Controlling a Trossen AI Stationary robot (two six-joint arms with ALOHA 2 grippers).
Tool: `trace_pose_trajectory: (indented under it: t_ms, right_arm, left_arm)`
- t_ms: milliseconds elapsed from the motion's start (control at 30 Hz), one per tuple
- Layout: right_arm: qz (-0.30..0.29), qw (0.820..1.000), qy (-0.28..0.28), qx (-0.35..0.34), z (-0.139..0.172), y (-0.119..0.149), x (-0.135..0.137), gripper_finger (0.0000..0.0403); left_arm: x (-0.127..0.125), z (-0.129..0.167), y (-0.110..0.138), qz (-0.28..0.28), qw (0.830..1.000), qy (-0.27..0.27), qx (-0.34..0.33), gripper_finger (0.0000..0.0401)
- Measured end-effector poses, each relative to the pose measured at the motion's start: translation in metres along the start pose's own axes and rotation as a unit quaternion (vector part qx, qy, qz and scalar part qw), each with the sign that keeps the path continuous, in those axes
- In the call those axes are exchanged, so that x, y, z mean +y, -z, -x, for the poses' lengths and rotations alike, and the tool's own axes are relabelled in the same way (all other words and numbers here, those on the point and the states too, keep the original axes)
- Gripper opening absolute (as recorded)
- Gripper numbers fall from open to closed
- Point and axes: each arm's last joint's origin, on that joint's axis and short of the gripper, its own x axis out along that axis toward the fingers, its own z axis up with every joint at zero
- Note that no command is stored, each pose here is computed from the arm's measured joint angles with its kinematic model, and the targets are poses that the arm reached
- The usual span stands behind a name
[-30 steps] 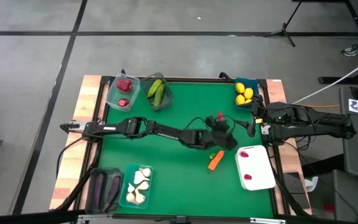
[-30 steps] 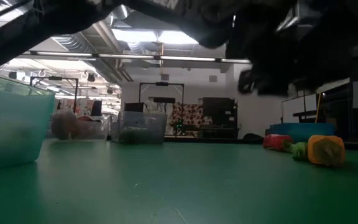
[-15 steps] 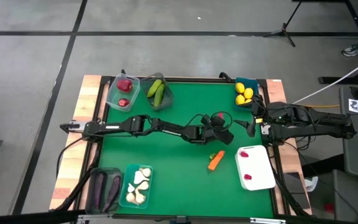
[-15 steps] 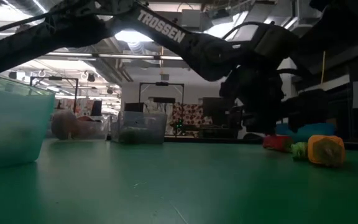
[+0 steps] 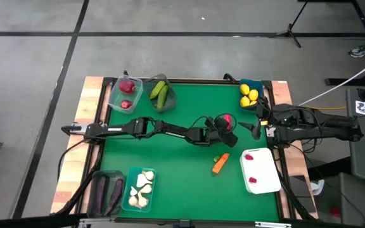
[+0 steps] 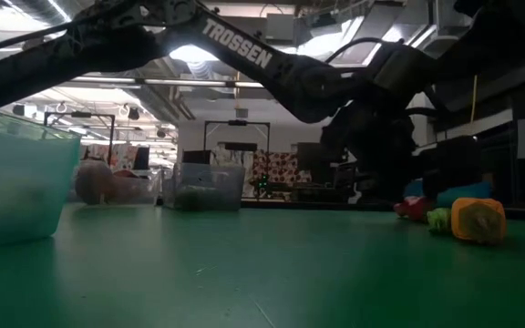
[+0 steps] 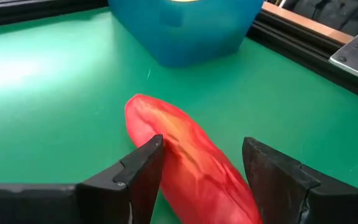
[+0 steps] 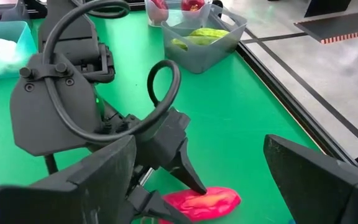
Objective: Sort produce into baskets
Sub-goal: Put the red chili pepper into the white bin
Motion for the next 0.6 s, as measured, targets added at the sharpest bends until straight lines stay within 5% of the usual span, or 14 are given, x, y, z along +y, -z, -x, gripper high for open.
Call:
trace_pose_trajectory:
  t_ms: [167,600]
  right_arm:
    - [0.001,1.0,-0.002,0.005,0.0,0.001,0.0,0.0351]
    - [0.004,1.0,-0.002,0.013,0.0,0.003,0.0,0.0351]
  left_arm:
    - [-0.006,0.006,0.003,-0.003,1.0,0.003,0.011,0.0195]
    - [-0.021,0.024,-0.012,-0.069,0.996,0.005,0.049,0.0072]
